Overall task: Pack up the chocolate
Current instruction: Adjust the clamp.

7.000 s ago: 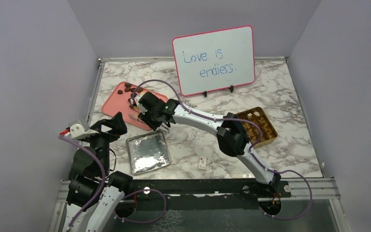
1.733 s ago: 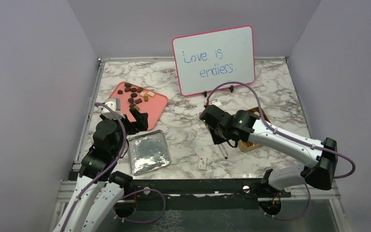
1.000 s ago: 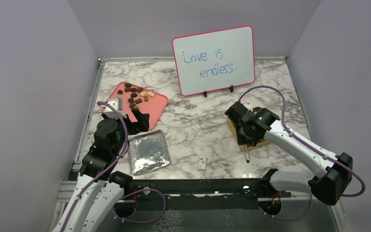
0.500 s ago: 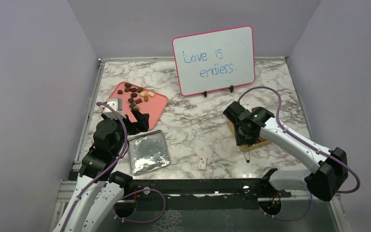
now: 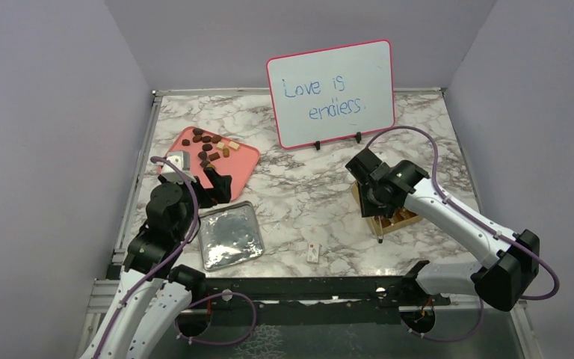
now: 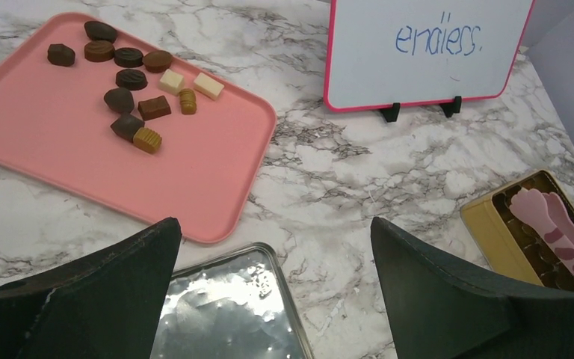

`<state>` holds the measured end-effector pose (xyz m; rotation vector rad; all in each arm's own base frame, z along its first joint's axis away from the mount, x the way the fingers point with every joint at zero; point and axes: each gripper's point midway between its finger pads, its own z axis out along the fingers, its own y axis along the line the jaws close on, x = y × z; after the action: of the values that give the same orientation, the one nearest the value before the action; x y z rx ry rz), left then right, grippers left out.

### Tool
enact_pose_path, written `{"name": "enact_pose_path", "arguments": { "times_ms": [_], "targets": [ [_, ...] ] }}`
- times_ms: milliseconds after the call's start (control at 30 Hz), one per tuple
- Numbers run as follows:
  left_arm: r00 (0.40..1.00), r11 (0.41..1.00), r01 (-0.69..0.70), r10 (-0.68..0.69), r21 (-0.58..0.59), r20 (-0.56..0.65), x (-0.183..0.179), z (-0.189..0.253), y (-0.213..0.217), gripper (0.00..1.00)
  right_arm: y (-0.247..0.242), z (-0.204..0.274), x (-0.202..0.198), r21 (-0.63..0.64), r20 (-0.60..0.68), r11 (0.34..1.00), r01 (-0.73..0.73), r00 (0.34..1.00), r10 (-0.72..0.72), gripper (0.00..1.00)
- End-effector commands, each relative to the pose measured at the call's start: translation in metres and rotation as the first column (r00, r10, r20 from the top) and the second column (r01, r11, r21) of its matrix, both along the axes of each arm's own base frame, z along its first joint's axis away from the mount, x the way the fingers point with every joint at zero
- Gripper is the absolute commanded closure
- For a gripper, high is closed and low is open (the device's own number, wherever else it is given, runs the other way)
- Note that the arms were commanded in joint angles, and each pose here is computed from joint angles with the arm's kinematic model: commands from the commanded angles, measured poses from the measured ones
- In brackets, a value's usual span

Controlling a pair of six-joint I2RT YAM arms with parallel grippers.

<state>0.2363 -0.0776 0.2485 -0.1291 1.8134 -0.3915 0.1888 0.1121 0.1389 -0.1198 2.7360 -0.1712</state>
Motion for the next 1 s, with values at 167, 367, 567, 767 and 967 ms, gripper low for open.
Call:
{"name": "enact_pose_path", "arguments": {
  "times_ms": [167,367,567,767,967],
  "targets": [
    [0.993,0.988,0.085,-0.095,-0.13,-0.076,0.008,0.0,-0.032,0.04,0.063,0.048,0.042,0.211,0.183,0.95,-0.228,0.964,0.191,0.61],
    [0.977,0.96,0.143,-0.176,-0.242,-0.12,0.02,0.007,-0.059,0.04,0.118,0.066,0.051,0.286,0.297,0.848,-0.447,0.882,0.365,0.61],
    [0.944,0.919,0.206,-0.277,-0.336,-0.181,0.033,0.008,-0.089,0.04,0.178,0.066,0.048,0.288,0.353,0.738,-0.61,0.784,0.51,0.61],
    [0.947,0.934,0.163,-0.239,-0.319,-0.216,0.053,-0.013,-0.09,0.04,0.227,0.073,0.044,0.206,0.428,0.658,-0.724,0.671,0.605,0.61],
    [0.934,0.981,0.057,-0.118,-0.187,-0.338,0.063,-0.055,-0.07,0.04,0.257,0.096,0.045,0.166,0.525,0.585,-0.794,0.573,0.629,0.6]
  ]
}}
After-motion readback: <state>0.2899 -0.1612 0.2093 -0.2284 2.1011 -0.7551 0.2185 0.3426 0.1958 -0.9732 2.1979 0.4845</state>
